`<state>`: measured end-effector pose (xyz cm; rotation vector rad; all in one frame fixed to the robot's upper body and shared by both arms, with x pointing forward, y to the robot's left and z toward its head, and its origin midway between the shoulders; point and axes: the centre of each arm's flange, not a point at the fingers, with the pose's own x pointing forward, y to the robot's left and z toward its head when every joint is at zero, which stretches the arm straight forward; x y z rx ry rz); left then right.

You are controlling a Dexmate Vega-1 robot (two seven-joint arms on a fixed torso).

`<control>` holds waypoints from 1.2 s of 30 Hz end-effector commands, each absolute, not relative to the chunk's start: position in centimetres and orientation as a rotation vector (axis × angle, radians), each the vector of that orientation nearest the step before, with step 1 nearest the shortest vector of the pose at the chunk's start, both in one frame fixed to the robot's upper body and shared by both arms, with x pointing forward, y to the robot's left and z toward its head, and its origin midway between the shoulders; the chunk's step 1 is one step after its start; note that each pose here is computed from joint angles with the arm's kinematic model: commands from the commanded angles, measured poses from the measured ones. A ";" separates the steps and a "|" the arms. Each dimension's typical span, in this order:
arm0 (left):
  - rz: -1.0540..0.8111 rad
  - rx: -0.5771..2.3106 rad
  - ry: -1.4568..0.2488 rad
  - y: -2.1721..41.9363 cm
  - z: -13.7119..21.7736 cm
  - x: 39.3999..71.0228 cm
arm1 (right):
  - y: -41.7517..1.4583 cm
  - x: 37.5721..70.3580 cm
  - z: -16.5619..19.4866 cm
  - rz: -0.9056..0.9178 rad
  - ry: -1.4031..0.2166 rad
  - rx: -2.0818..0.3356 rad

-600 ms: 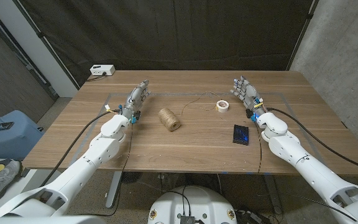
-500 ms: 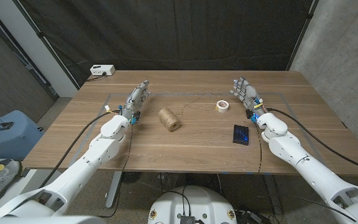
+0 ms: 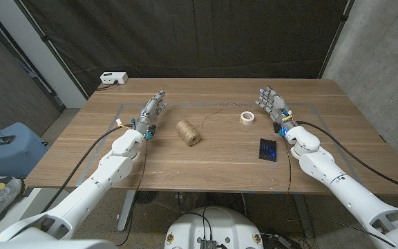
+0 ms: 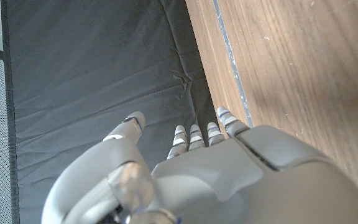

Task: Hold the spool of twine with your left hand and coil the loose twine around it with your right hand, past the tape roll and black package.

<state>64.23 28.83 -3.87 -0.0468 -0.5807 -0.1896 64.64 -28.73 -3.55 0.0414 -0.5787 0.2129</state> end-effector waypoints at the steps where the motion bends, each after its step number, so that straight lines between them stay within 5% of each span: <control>1: -0.201 -0.023 -0.582 28.7 -3.3 64.4 | -28.5 64.7 -3.6 0.205 -0.577 0.049; 36: -0.260 0.127 -0.635 29.3 -0.5 63.4 | -28.4 65.7 -3.1 0.184 -0.591 0.064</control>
